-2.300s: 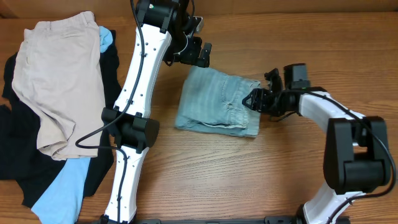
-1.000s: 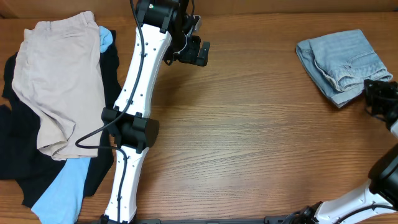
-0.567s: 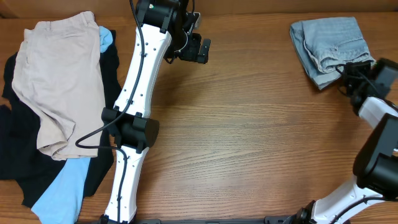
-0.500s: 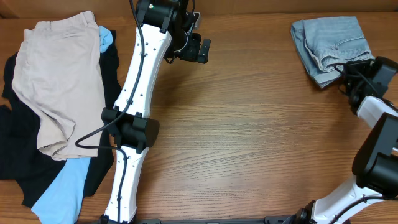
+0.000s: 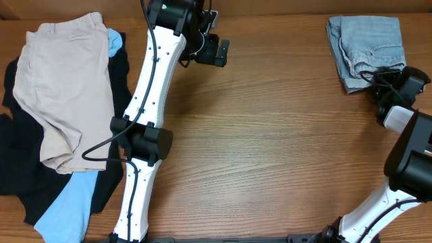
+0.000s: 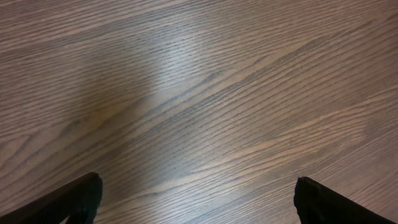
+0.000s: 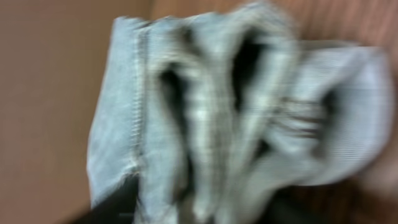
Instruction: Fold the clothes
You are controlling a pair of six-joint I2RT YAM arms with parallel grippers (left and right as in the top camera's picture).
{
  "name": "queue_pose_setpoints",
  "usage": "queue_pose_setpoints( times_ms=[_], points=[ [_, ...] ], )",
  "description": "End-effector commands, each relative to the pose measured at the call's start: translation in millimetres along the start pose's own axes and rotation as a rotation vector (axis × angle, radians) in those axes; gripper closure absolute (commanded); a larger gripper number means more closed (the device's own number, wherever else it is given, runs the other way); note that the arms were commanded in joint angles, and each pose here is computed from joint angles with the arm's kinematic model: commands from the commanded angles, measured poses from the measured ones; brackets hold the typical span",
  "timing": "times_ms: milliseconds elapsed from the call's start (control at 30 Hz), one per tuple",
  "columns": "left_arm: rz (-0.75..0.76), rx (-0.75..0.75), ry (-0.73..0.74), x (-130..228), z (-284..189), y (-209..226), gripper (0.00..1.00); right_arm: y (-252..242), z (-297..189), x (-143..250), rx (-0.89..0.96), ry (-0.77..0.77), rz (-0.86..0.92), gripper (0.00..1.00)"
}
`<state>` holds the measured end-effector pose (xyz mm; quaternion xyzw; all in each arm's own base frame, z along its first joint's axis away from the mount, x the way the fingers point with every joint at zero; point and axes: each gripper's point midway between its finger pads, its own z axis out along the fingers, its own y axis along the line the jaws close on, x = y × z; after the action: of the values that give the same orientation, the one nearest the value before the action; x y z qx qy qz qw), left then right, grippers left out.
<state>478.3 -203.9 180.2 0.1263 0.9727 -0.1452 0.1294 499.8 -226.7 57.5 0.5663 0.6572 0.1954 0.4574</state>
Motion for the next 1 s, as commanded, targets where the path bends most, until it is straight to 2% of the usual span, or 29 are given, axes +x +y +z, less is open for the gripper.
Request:
queue_pose_setpoints(
  times_ms=[0, 200, 300, 467, 600, 767, 867, 967],
  points=[
    [-0.007, -0.002, -0.026, -4, -8, -2, 0.0, 31, -6, -14, -0.123, 0.044, -0.094, 0.0],
    [-0.006, -0.002, -0.028, -4, -8, -2, 0.0, 80, -57, -45, -0.372, 0.182, -0.139, 0.0],
    [-0.006, -0.002, -0.028, -4, -8, -2, 0.0, 112, -104, -62, -0.523, 0.236, -0.189, 0.0],
    [-0.007, -0.002, -0.028, -4, -8, -2, 0.0, 166, -193, -65, -0.752, 0.292, -0.399, 0.0],
    [-0.006, -0.002, -0.028, -4, -8, -2, 0.0, 206, -264, -54, -0.888, 0.294, -0.549, 0.0],
    [-0.006, -0.003, -0.028, -4, -8, -2, 0.0, 245, -351, -22, -1.032, 0.262, -0.765, 0.0],
    [-0.006, -0.003, -0.028, -4, -8, -2, 0.0, 253, -388, -4, -1.048, 0.241, -0.82, 0.0],
    [-0.006, -0.003, -0.028, -4, -8, -2, 0.0, 249, -409, 4, -0.976, 0.192, -0.803, 0.0]
  ],
)
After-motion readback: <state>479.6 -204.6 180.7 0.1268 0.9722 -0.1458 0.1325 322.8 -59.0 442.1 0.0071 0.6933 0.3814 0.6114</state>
